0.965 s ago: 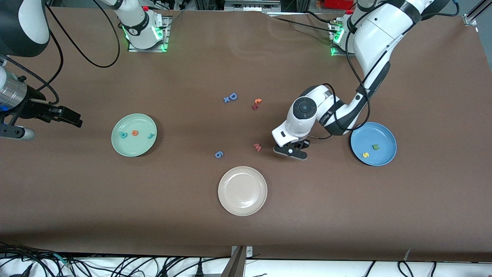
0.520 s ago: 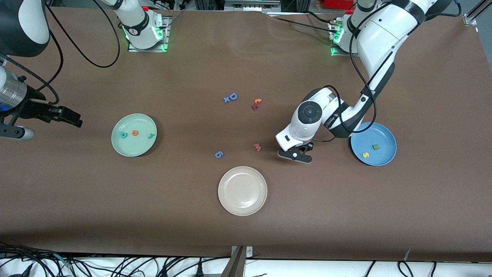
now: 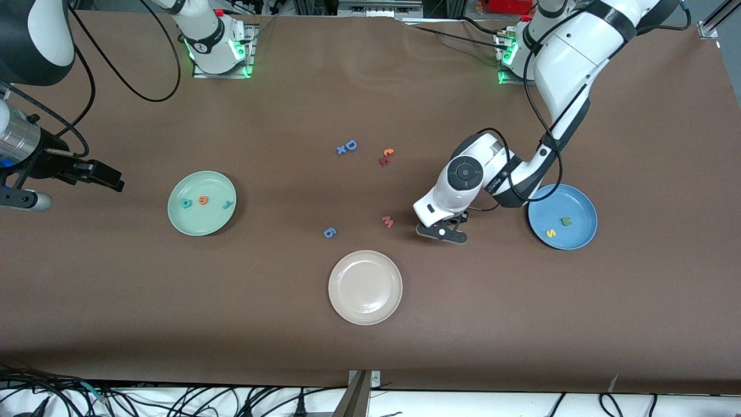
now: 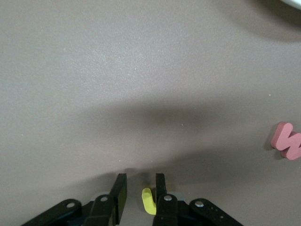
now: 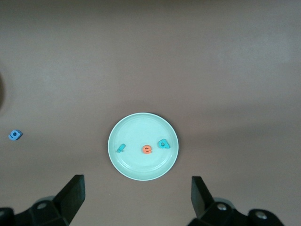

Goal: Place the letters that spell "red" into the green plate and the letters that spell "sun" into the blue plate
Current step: 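Close the left gripper on the yellow u and lift it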

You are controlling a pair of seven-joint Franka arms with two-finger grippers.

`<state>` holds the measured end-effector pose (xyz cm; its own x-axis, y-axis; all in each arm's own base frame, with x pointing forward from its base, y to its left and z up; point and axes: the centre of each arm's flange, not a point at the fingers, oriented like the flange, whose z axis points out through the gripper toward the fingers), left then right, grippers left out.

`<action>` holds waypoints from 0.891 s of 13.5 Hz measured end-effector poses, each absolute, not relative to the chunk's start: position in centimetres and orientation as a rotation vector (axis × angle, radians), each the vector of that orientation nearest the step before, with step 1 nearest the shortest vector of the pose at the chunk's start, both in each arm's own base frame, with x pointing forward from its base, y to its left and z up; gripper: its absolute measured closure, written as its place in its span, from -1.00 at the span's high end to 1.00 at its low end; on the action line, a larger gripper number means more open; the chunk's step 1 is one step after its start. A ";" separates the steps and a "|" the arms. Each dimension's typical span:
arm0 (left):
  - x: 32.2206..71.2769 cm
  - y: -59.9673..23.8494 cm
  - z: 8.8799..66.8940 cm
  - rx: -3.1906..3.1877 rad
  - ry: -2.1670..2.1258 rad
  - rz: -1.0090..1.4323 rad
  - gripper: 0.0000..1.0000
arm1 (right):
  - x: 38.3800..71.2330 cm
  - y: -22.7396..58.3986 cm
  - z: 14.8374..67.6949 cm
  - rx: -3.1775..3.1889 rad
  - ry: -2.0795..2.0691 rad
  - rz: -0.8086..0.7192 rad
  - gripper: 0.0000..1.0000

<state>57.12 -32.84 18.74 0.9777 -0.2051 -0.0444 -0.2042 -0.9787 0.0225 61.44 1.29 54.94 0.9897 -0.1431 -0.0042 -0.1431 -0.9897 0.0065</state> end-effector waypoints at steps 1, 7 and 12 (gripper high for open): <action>57.1 -32.8 18.7 3.106 -0.318 -0.077 -0.36 | 61.4 1.3 54.9 3.127 -0.225 -0.008 1.00; 57.0 -32.7 18.6 3.088 -0.263 -0.116 -0.29 | 61.4 1.3 54.9 3.127 -0.225 -0.010 1.00; 56.9 -32.6 18.4 3.089 -0.264 -0.123 -0.19 | 61.4 1.3 54.8 3.127 -0.225 -0.011 1.00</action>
<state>56.87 -32.63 18.38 0.9824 -0.1710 -0.0754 -0.1680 -0.9848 0.0452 61.42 1.28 54.84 0.9897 -0.1433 -0.0063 -0.1433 -0.9897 0.0069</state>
